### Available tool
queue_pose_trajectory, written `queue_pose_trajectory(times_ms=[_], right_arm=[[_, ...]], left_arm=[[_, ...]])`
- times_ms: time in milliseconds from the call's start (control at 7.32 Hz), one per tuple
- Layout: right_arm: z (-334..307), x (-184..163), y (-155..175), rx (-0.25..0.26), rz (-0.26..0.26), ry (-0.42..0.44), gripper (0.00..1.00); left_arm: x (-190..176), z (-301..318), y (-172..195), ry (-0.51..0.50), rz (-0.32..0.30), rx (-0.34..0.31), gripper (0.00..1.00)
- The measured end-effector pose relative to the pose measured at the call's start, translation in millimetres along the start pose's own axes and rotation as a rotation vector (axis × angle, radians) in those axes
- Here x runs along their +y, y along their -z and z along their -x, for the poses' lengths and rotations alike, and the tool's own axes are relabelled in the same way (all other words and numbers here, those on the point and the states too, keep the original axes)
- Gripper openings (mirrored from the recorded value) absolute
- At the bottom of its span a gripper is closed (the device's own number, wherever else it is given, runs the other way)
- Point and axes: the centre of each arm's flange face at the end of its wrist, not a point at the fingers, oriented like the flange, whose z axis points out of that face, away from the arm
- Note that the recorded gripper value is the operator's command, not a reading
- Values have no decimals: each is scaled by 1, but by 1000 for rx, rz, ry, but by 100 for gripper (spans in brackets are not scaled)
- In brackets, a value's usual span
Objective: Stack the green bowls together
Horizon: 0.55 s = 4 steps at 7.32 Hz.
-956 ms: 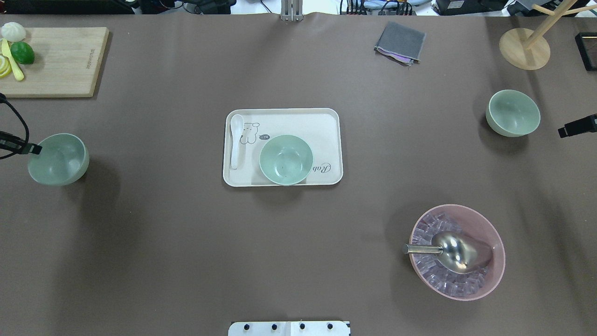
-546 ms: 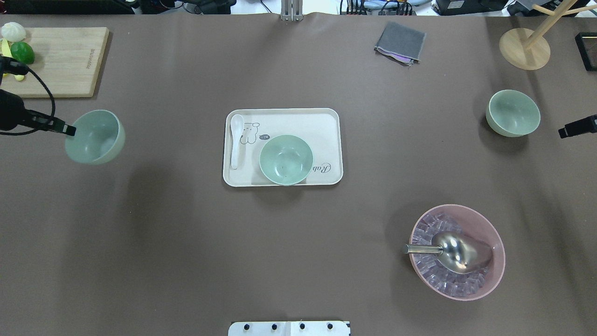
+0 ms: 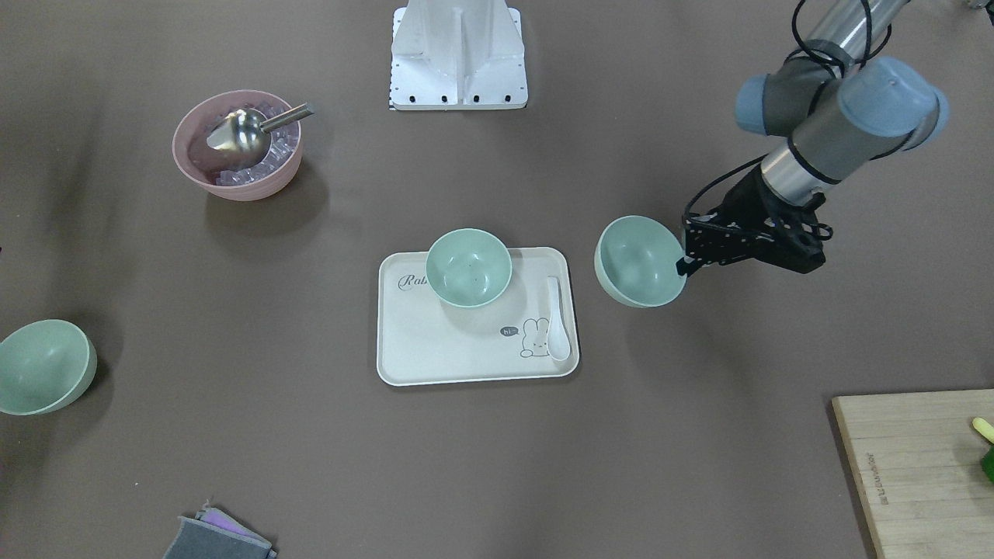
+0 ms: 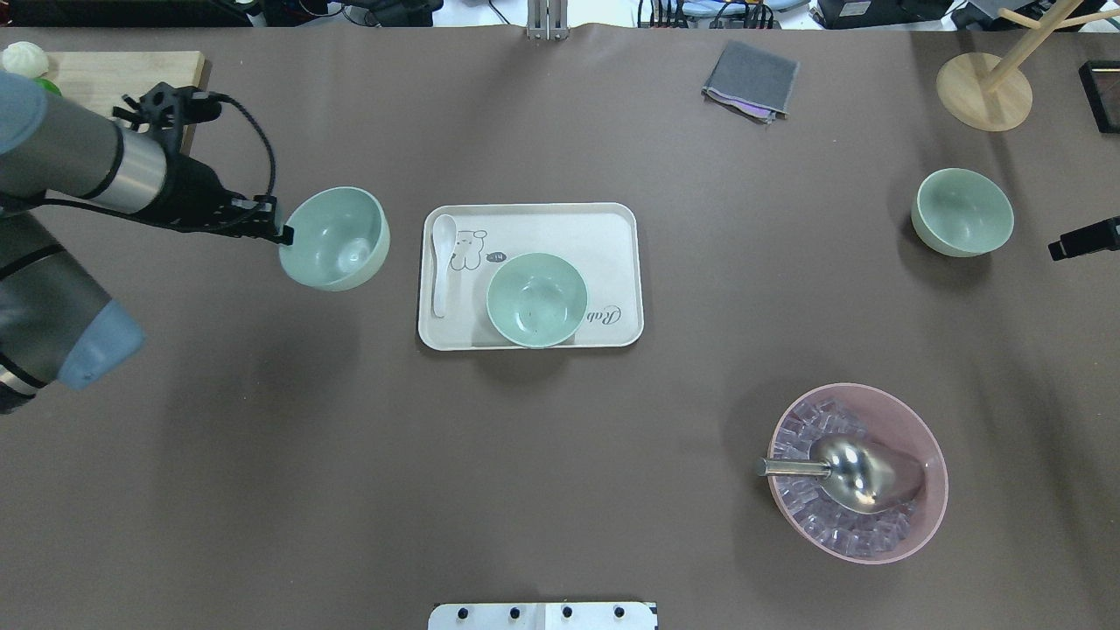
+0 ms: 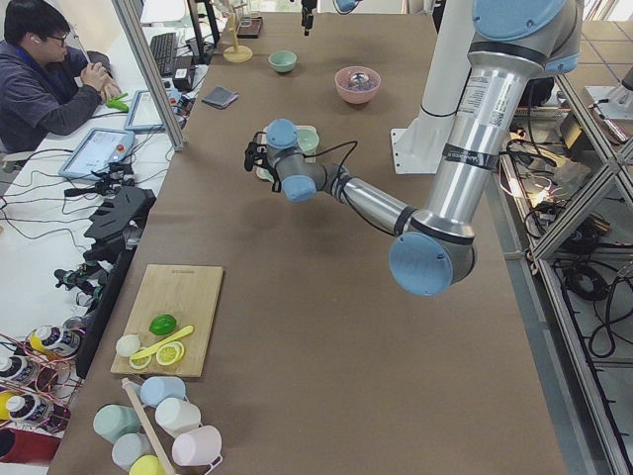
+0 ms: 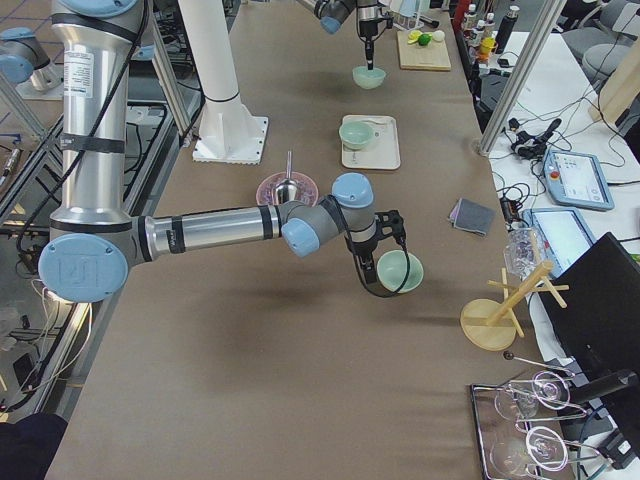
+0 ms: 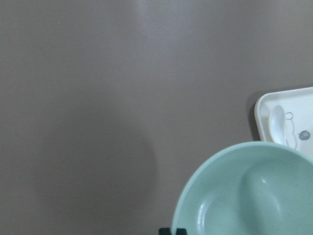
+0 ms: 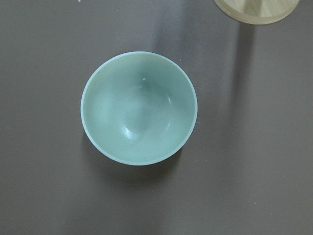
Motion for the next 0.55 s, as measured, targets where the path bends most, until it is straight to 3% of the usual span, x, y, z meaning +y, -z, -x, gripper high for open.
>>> queue_pose_trajectory(times_ms=[273, 546], right_arm=[[0, 0, 0, 0, 0, -1, 100], [-1, 1, 0, 0, 1, -3, 100]], left_arm=[[9, -104, -19, 65, 31, -91, 0], [19, -167, -50, 117, 31, -134, 0]])
